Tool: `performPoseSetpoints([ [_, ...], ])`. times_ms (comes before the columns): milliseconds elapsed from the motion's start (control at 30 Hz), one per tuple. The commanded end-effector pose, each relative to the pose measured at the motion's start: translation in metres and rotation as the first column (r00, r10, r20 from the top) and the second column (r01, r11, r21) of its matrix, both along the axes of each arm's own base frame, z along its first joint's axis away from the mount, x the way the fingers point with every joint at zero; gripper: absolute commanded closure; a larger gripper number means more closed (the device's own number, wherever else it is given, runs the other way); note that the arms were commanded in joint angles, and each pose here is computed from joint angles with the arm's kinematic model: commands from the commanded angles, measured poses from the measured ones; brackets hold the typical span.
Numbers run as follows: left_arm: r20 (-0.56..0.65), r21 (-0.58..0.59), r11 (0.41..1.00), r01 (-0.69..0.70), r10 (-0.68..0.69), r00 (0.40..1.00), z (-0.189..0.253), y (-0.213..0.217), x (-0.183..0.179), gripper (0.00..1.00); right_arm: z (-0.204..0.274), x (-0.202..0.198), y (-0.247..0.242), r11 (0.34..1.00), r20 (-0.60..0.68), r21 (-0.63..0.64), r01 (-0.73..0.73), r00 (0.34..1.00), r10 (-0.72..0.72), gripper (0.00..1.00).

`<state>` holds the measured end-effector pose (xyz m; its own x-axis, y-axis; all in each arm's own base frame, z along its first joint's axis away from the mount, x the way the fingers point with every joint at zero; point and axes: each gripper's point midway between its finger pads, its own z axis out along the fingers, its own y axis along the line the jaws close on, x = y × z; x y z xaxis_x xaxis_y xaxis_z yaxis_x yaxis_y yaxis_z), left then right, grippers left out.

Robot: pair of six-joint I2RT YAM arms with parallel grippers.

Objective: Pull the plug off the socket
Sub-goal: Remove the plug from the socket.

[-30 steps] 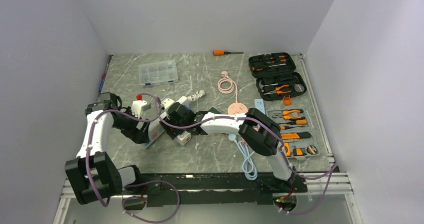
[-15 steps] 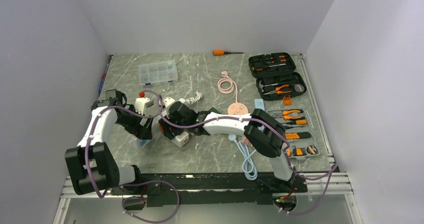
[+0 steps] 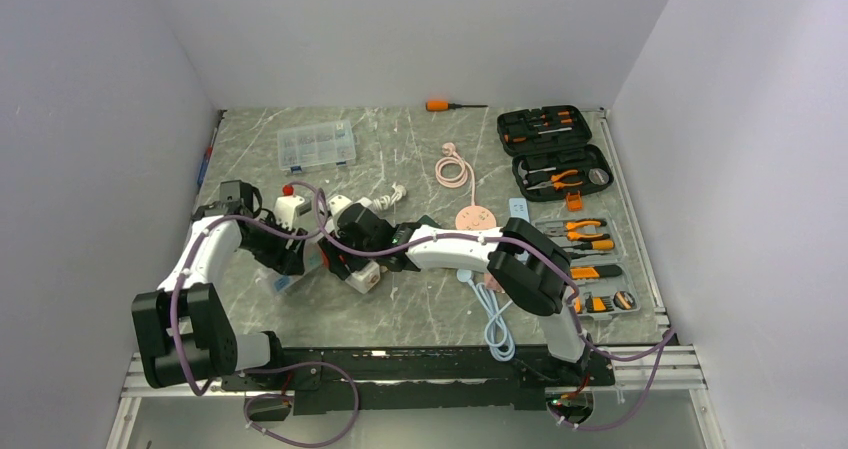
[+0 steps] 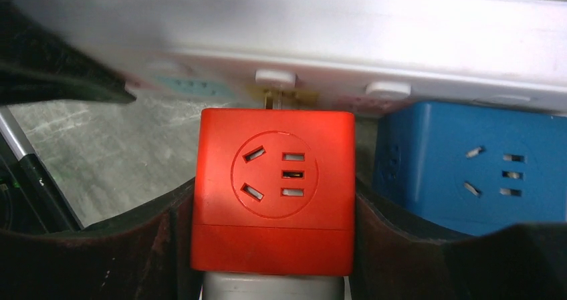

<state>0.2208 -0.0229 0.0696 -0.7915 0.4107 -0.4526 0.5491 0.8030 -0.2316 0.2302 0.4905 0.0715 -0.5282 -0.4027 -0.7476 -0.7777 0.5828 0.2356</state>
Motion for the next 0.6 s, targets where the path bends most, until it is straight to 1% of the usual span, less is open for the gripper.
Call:
performPoseSetpoints([
  [0,0.078,0.096,0.994,-0.059,0.051,0.996,-0.005,0.018,0.024,0.37,0.108,-0.001,0.045,0.952,0.157,0.289,-0.095,0.986,0.051,1.00],
  [133,0.104,0.129,0.988,-0.090,0.077,0.992,-0.006,0.023,0.029,0.47,0.103,-0.003,0.043,0.955,0.148,0.280,-0.096,0.987,0.056,1.00],
  [233,0.130,0.159,0.977,-0.141,0.121,0.984,-0.007,0.030,0.035,0.53,0.099,-0.005,0.042,0.957,0.141,0.273,-0.099,0.988,0.062,1.00],
  [400,0.149,0.189,0.964,-0.185,0.158,0.976,-0.008,0.038,0.041,0.56,0.085,-0.021,0.038,0.961,0.128,0.237,-0.144,0.985,0.116,1.00],
  [567,0.146,0.189,0.963,-0.192,0.166,0.975,-0.012,0.038,0.042,0.59,0.058,-0.047,0.018,0.972,0.129,0.141,-0.188,0.977,0.171,1.00],
])
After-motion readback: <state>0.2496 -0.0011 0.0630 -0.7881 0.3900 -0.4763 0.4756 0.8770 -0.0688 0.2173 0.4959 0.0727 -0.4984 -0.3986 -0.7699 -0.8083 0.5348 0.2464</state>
